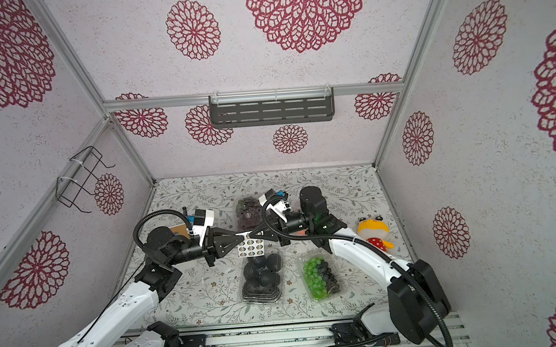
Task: Label fruit boxes
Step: Adjust the label sticker.
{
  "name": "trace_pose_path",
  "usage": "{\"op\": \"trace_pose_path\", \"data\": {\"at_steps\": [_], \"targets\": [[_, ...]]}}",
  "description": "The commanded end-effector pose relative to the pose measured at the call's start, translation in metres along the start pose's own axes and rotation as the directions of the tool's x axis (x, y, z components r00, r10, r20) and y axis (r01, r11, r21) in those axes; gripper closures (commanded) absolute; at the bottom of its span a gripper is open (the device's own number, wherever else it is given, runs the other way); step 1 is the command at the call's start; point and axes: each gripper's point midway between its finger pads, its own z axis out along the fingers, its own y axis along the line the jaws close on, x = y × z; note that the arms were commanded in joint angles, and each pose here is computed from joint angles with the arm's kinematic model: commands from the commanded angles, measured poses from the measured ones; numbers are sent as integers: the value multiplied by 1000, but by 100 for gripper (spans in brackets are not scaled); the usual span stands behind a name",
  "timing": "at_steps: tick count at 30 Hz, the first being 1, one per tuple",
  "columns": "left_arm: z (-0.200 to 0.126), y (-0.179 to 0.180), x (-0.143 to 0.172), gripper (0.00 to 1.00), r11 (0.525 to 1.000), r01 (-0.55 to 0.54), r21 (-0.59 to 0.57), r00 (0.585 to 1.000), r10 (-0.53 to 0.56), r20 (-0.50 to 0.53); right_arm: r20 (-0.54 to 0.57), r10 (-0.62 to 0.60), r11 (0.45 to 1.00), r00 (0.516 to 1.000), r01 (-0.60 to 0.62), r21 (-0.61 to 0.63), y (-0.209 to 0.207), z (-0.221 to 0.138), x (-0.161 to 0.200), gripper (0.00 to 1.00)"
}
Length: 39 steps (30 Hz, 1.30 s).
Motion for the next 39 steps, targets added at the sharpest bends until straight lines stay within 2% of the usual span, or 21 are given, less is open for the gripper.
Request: {"op": "trace_pose_path", "data": {"at_steps": [1, 4, 7, 19, 31, 39], "targets": [[0, 0, -2, 91, 1000, -16, 12, 1000, 16, 7, 24, -84, 996, 996, 84, -35, 17, -3, -18, 100], [0, -1, -3, 93, 1000, -16, 21, 1000, 16, 14, 23, -79, 995, 997, 80, -54, 18, -2, -17, 100], [2, -4, -4, 100, 999, -8, 49, 1000, 8, 12, 25, -74, 996, 997, 75, -47, 16, -1, -17, 100], [6, -1, 0, 100, 998, 3, 67, 1000, -4, 4, 25, -70, 994, 997, 72, -81, 17, 4, -17, 100], [2, -8, 0, 100, 996, -8, 86, 1000, 7, 12, 31, -58, 998, 998, 59, -31, 5, -1, -17, 100], [4, -13, 1, 100, 991, -1, 132, 1000, -1, 11, 31, -55, 997, 998, 56, -45, 3, 1, -16, 100]]}}
